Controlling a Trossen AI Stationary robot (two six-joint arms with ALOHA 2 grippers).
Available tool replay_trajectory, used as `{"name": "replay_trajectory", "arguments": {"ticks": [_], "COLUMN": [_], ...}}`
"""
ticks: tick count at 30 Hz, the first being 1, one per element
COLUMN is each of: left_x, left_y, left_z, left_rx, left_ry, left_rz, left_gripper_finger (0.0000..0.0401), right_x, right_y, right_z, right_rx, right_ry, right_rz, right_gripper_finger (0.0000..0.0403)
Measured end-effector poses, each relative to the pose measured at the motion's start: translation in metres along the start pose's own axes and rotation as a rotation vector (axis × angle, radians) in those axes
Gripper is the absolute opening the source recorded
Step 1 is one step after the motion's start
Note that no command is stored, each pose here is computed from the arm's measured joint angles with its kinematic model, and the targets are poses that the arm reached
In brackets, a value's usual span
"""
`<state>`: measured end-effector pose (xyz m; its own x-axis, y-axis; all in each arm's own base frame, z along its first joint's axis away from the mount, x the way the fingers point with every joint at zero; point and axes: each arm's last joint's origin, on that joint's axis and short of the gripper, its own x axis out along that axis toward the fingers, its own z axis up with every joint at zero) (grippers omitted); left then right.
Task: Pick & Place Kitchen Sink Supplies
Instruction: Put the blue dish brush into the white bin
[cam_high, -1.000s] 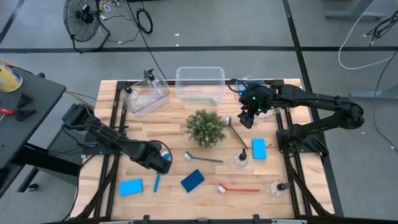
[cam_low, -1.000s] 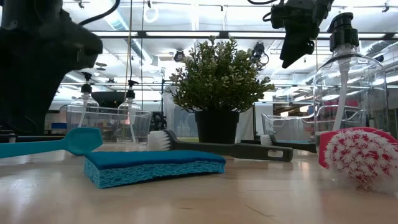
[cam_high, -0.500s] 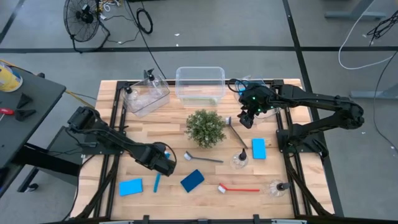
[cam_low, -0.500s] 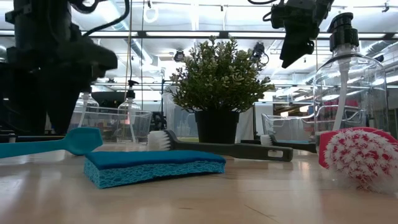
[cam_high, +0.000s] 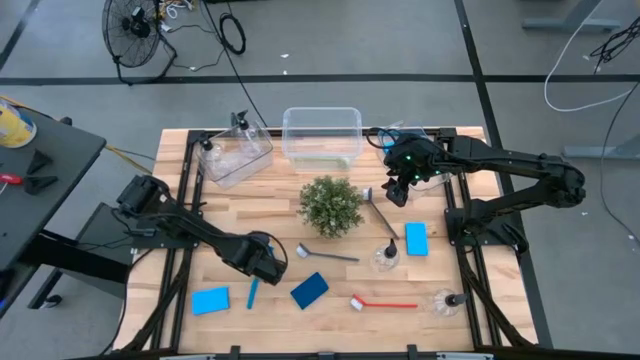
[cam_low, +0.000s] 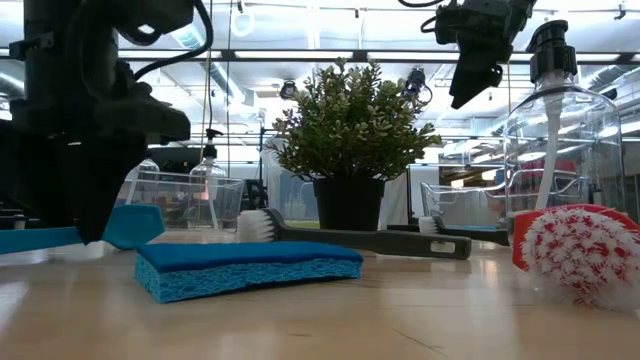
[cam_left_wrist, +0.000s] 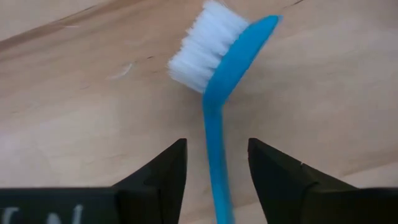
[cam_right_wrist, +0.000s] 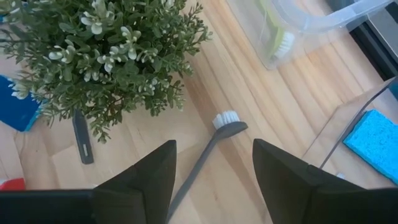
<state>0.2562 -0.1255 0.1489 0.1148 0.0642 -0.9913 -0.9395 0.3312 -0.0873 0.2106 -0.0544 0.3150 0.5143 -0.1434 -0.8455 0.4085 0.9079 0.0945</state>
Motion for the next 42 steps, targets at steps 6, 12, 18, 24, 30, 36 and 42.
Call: {"name": "replay_trajectory", "arguments": {"ticks": [6, 12, 18, 24, 30, 36, 42], "left_x": [0.003, 0.002, 0.001, -0.004, -0.025, -0.06, -0.092], "left_y": [-0.003, -0.003, -0.004, -0.005, -0.003, 0.008, 0.013], "left_z": [0.001, 0.001, 0.001, 0.001, 0.009, 0.026, 0.047], "left_rx": [-0.005, -0.001, 0.0, 0.018, 0.016, 0.017, 0.042], "left_ry": [0.002, 0.01, 0.01, 0.025, -0.003, -0.089, -0.191], "left_rz": [-0.016, -0.019, -0.028, -0.037, -0.079, -0.078, -0.167], "left_gripper_finger": [0.0125, 0.006, 0.0018, 0.0023, 0.0019, 0.0019, 0.0019], "right_x": [0.0, 0.0, 0.0, 0.0, 0.0, 0.0, 0.0], "right_y": [0.0, 0.0, 0.0, 0.0, 0.0, 0.001, 0.001], "right_z": [0.0, 0.001, 0.001, 0.001, 0.001, 0.003, 0.006], "right_rx": [-0.004, -0.02, -0.021, -0.021, -0.021, -0.02, -0.02], "right_ry": [-0.001, -0.006, -0.006, -0.007, -0.011, -0.029, -0.058], "right_rz": [0.0, 0.001, 0.001, 0.001, 0.002, 0.005, 0.011], "right_gripper_finger": [0.0213, 0.0213, 0.0213, 0.0213, 0.0213, 0.0213, 0.0213]}}
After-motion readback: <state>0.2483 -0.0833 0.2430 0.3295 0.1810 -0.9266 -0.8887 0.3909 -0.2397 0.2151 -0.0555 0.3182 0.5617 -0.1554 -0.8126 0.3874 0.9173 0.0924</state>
